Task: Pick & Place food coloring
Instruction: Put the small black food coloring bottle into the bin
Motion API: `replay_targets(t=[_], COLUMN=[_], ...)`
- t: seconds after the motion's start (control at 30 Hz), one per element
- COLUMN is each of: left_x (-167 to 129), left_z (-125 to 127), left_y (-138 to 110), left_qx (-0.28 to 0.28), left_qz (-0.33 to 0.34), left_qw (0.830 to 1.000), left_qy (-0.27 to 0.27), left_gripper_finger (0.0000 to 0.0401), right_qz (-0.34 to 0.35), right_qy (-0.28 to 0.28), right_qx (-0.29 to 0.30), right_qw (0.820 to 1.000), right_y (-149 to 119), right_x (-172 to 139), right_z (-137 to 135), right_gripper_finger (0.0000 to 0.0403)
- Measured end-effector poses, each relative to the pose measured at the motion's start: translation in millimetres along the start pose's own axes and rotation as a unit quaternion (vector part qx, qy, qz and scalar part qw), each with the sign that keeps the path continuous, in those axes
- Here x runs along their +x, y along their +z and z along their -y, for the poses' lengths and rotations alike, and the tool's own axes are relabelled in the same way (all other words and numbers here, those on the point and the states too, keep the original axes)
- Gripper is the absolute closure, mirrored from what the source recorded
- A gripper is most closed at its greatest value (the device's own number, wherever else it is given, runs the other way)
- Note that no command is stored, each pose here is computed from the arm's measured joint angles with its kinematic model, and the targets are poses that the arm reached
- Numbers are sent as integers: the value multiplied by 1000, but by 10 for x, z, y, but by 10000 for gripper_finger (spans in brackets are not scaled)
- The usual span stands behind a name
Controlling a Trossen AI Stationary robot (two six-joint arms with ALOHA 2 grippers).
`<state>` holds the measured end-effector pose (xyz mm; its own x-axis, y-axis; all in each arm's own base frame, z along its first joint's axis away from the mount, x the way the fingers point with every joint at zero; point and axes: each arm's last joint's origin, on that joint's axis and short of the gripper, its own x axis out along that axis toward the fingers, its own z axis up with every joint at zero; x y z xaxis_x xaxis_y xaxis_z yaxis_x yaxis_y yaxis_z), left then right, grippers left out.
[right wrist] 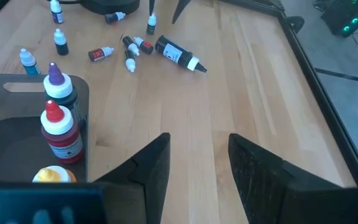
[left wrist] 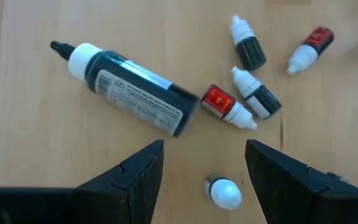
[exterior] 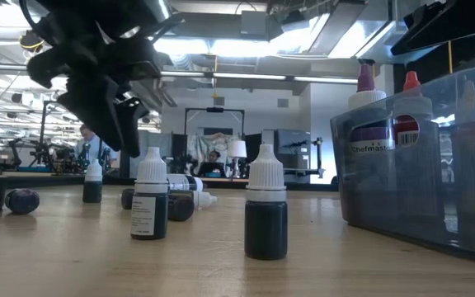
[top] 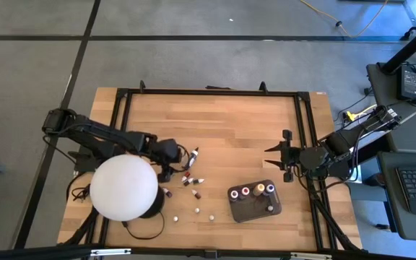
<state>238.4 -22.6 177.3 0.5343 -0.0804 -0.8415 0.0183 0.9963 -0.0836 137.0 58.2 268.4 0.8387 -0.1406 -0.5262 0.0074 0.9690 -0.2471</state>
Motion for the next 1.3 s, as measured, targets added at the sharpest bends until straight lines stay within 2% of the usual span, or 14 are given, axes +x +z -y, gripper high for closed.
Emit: replay_targets(t=[0.2,0.5,0.77,0.9,1.1,1.3], left_x=[12,67,248,302,316,324], left_z=[111,113,108,107,106,112], left_y=[-34,-121,-171,-188,-185,-145], left_qx=[23,6,6,7,18,19], left_qz=[-12,-59,-96,-107,-105,-84], left_qw=[1000,998,995,994,994,996], left_qy=[-3,12,14,14,13,11], left_gripper_finger=[180,180,184,210,269,320], right_qz=[0,0,0,0,0,0], right_qy=[0,0,-1,-1,-1,-1], right_qx=[0,0,0,0,0,-1], right_qw=[1000,1000,1000,1000,1000,1000], right_y=[0,1,1,1,1,1], right_x=[1,1,0,0,0,0], right_z=[0,0,1,0,0,0], right_gripper_finger=[237,237,237,237,237,237])
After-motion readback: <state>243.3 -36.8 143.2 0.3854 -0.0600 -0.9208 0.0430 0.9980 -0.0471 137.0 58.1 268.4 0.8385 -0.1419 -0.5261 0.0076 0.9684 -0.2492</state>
